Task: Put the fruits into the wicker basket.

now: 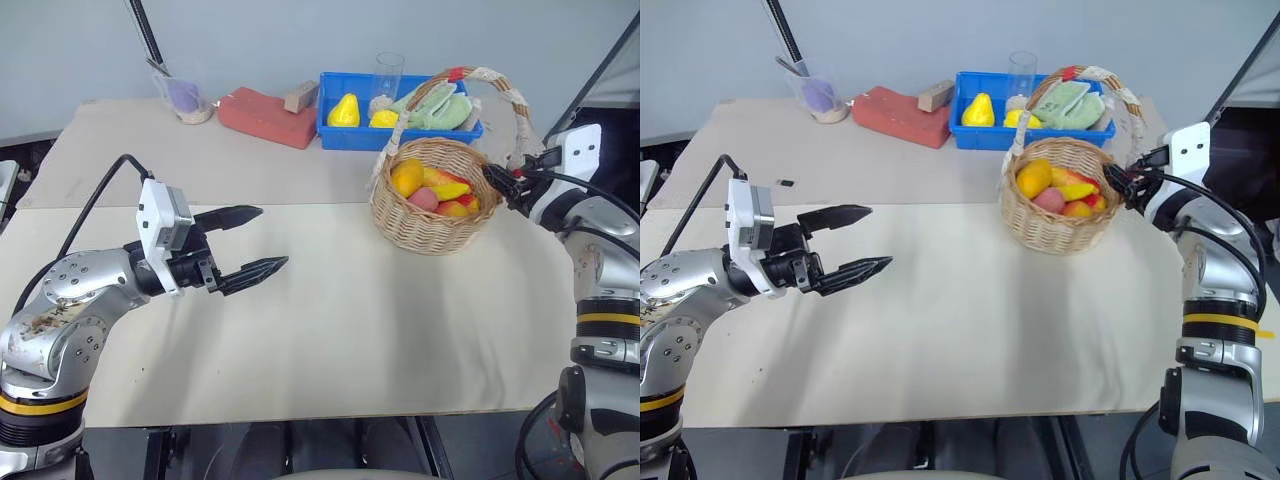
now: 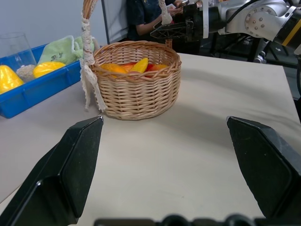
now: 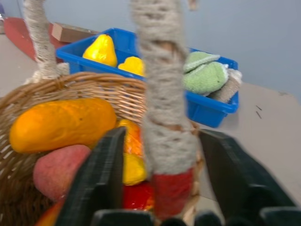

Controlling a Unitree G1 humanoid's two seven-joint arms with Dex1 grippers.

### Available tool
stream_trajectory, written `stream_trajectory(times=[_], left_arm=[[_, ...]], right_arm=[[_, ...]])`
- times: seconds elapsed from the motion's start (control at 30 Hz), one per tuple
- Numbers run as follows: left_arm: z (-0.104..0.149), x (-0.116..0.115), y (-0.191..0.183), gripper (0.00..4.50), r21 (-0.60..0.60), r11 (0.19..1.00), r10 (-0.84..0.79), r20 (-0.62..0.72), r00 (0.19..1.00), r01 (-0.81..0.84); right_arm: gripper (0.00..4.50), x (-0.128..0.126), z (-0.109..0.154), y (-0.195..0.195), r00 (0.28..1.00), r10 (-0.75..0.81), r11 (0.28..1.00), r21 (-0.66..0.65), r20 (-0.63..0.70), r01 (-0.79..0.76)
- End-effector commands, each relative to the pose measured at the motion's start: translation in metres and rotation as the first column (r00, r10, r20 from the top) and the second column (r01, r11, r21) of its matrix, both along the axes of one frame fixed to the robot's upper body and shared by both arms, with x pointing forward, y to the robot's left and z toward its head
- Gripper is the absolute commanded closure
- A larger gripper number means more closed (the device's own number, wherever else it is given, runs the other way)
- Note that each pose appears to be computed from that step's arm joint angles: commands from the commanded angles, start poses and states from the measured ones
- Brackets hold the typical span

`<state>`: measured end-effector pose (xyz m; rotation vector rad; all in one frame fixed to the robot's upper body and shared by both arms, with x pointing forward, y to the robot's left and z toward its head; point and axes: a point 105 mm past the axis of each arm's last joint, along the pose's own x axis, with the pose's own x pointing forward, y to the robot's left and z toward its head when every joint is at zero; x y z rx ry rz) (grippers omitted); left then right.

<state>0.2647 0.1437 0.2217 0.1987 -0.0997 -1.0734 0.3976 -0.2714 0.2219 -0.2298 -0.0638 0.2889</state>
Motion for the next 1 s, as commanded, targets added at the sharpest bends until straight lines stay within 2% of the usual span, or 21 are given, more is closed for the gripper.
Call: stream_trajectory(times=[0.03,0.1,0.23,0.33,0.43,0.7,1.0], left_arm=[[0.003,0.002,0.013,0.0,0.029,0.997,0.072,0.058,0.996,-0.074],[-0.002,0.007,0.028,0.0,0.081,0.984,0.153,0.093,0.984,-0.16],[-0.021,0.013,0.073,0.0,0.235,0.909,0.34,0.062,0.938,-0.344],[-0.036,0.005,0.106,0.0,0.337,0.835,0.447,0.048,0.893,-0.435],[-0.053,-0.008,0.14,0.0,0.445,0.744,0.539,0.043,0.841,-0.499],[-0.054,-0.021,0.167,0.0,0.454,0.703,0.607,0.019,0.795,-0.548],[-0.053,-0.022,0.16,0.0,0.434,0.73,0.59,-0.01,0.807,-0.528]], right_arm=[[0.21,-0.02,0.019,-0.006,0.999,0.038,0.998,-0.046,0.032,-0.037],[0.21,-0.029,0.016,-0.014,1.0,0.027,0.995,-0.096,0.013,-0.026],[0.21,-0.055,0.012,-0.025,0.995,0.08,0.983,-0.163,-0.064,-0.09],[0.21,-0.075,0.003,-0.028,0.976,0.144,0.943,-0.276,-0.166,-0.186],[0.21,-0.093,-0.009,-0.017,0.923,0.247,0.873,-0.346,-0.294,-0.343],[0.21,-0.099,-0.021,-0.004,0.845,0.328,0.805,-0.343,-0.423,-0.484],[0.21,-0.093,-0.017,-0.003,0.84,0.338,0.796,-0.347,-0.424,-0.495]])
